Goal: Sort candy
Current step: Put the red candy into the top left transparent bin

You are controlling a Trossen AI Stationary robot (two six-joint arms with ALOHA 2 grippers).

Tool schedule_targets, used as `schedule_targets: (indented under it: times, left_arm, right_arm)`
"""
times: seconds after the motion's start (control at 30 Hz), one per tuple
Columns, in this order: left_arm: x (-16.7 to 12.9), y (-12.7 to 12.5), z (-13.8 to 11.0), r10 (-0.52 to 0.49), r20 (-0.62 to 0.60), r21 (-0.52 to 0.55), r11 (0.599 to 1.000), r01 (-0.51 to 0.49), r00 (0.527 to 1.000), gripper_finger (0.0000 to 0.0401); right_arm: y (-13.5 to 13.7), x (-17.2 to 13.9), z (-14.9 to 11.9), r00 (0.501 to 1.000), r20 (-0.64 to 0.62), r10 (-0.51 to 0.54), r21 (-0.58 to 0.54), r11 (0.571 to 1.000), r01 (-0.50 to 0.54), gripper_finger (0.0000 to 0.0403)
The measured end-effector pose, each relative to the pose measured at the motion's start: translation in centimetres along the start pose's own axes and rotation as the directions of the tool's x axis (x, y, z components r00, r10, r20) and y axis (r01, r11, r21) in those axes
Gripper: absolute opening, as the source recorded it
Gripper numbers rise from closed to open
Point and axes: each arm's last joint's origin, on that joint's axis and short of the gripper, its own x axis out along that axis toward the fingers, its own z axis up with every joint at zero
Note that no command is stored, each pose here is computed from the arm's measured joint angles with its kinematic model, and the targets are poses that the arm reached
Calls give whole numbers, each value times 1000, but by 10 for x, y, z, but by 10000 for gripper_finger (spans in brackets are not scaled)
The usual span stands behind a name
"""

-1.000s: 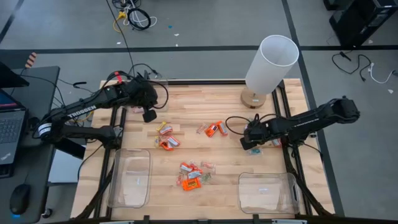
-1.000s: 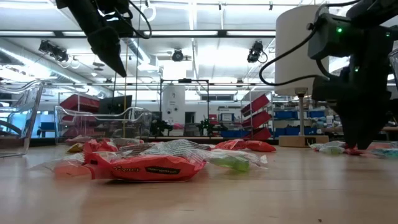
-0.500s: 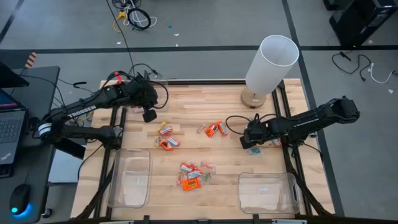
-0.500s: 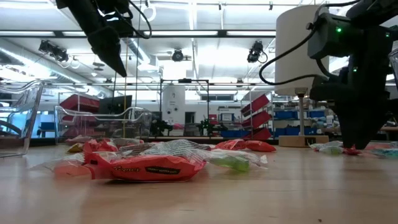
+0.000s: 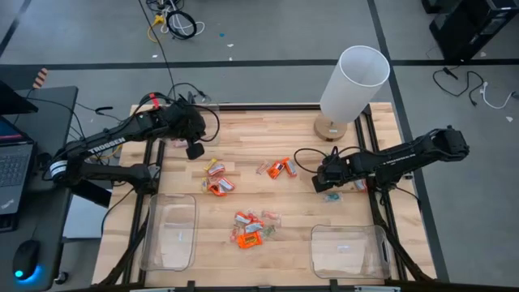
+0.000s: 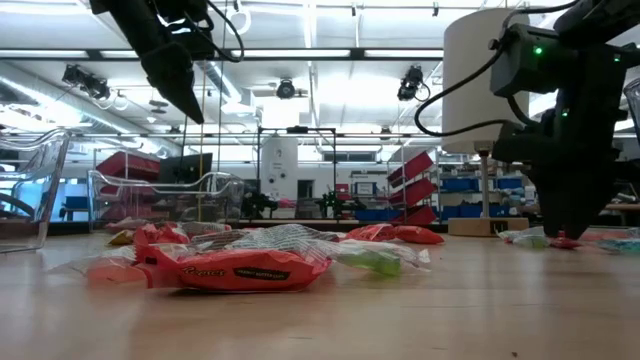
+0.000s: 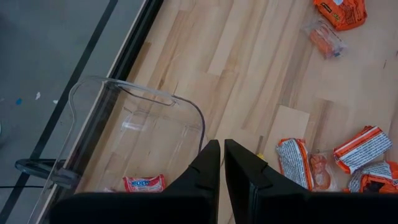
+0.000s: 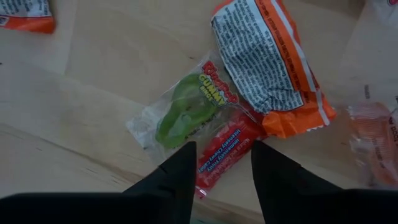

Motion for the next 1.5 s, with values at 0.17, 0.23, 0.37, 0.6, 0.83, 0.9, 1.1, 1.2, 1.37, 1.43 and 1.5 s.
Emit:
schedule_targets:
  times: [0.17,0.23,0.37,0.6,0.83,0.9,1.1,1.2,1.37,1.43,1.5]
  left_arm:
    - [0,0,0,0,0,0,1000,0,1000,26]
    - [0,0,0,0,0,0,1000,0,1000,26]
    - [0,0,0,0,0,0,1000,0,1000,26]
    - [0,0,0,0,0,0,1000,0,1000,26]
    - [0,0,0,0,0,0,1000,0,1000,26]
    - [0,0,0,0,0,0,1000,0,1000,26]
    - [0,0,0,1,4,-1,1000,-1,1000,26]
    - [0,0,1,2,9,-1,1000,-2,1000,26]
    - [0,0,1,2,8,0,1000,-2,1000,26]
    - [0,0,1,2,8,-1,1000,-2,1000,26]
    - [0,0,1,2,8,-1,1000,-2,1000,26]
  right_arm:
    - [0,0,0,1000,8,-3,-2,1000,3,151]
    - [0,0,0,1000,12,-4,-2,1000,4,152]
    - [0,0,0,1000,15,-5,-2,1000,5,152]
    - [-3,3,-1,1000,17,-12,-26,1000,13,152]
    - [-5,5,-1,1000,15,-18,-28,999,19,152]
    - [-5,5,-1,1000,15,-20,-51,999,20,152]
    - [-5,5,-2,1000,3,-21,-139,990,21,150]
    - [-5,5,-2,1000,2,-21,-155,988,21,146]
    - [-5,6,-2,999,-22,-27,-159,987,23,143]
    - [-4,9,-3,999,-31,-37,-160,987,32,147]
    - [-2,11,-3,998,-36,-52,-158,986,46,156]
